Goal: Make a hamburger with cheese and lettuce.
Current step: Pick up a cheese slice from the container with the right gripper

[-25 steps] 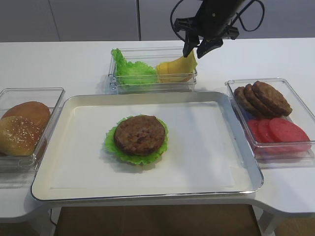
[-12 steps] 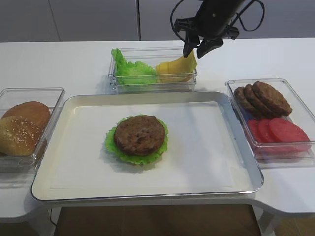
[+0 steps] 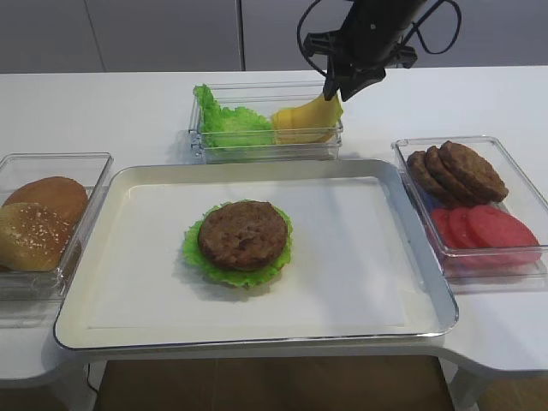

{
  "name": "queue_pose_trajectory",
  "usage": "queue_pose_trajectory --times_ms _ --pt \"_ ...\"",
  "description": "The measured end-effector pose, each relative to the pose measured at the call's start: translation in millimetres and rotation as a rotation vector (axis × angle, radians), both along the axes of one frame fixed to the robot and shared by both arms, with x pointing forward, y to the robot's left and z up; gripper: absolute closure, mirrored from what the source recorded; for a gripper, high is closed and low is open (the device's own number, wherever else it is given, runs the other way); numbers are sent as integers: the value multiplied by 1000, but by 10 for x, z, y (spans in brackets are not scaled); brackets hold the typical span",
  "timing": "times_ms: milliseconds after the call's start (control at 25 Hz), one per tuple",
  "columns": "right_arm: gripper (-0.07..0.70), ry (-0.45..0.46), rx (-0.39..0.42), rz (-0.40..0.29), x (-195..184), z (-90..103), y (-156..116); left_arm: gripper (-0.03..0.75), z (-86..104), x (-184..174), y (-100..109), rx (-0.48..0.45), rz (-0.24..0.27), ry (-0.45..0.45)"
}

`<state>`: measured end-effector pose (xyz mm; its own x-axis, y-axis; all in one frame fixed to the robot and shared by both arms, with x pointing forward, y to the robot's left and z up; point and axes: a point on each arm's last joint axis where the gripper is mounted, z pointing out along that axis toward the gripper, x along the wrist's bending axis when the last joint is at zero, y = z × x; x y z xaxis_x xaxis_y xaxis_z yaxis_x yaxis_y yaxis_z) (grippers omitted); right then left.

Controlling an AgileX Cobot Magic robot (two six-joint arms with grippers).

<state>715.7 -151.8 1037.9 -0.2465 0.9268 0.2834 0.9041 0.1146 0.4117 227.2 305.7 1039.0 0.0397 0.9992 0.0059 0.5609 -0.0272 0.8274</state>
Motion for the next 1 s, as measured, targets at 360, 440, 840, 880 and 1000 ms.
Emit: queue_pose_trajectory --times_ms 360,440,840,880,1000 --pt "418 -6 -11 -1 5 -2 -9 373 0 0 0 0 0 0" --pt "418 -4 -11 -1 7 -10 -8 373 0 0 0 0 0 0" --pt "419 13 -12 -1 28 -92 0 373 0 0 0 0 0 0" --pt "419 13 -12 -1 28 -92 0 373 0 0 0 0 0 0" --pt "425 14 -8 -1 27 -91 3 373 0 0 0 0 0 0"
